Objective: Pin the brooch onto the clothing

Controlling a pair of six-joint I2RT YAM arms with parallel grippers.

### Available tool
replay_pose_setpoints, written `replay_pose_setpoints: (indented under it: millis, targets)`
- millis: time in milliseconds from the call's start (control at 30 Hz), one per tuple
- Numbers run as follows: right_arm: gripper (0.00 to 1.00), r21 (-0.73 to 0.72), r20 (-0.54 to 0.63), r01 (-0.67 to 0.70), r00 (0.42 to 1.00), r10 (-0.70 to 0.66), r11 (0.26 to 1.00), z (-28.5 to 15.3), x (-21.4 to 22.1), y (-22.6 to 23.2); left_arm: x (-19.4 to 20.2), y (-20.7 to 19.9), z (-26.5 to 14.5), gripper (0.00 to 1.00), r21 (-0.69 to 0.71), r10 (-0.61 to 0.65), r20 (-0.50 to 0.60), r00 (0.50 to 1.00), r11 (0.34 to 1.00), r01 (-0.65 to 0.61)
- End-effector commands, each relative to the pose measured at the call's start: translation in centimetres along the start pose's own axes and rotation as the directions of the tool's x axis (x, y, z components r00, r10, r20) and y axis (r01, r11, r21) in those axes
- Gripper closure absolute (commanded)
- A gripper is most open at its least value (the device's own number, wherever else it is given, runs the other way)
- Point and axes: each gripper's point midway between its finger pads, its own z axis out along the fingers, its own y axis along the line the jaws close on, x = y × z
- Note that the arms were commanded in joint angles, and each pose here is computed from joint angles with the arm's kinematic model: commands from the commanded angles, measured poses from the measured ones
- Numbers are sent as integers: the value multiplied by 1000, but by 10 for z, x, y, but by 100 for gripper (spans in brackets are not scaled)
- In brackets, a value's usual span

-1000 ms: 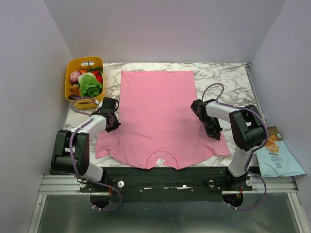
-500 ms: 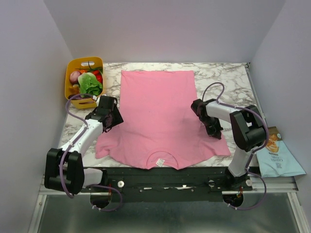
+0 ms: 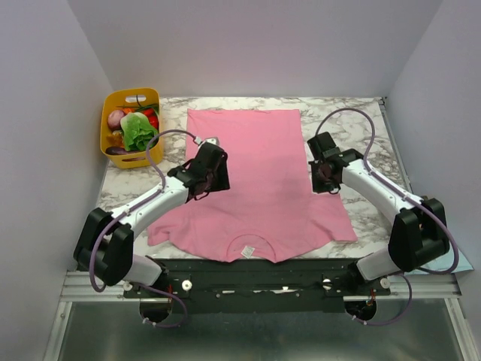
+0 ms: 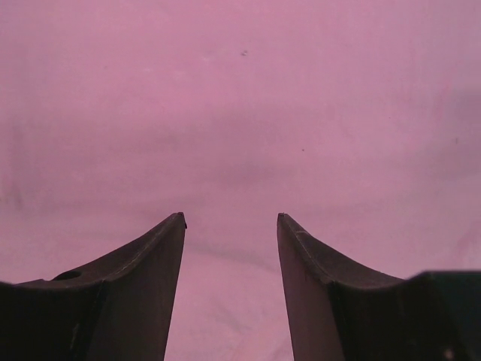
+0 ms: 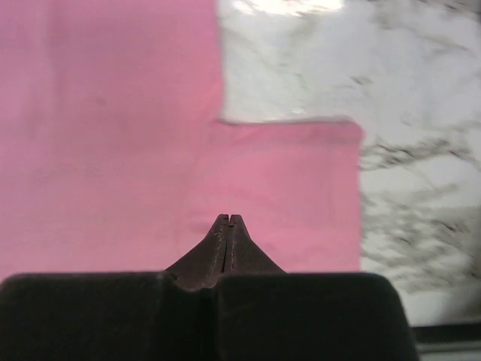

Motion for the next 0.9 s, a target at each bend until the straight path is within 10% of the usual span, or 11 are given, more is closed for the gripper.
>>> replay_pose_setpoints:
  millis: [0,867]
  targets:
    - [99,-314,8,-3,1000,6,949,2,-6,59,-2,-31,7,39,43,15,9,1000,999,-15]
    - [99,56,-293,84,954,-64,995,72,45,12,-12,-48,6,36,8,65,25,998,998,-66]
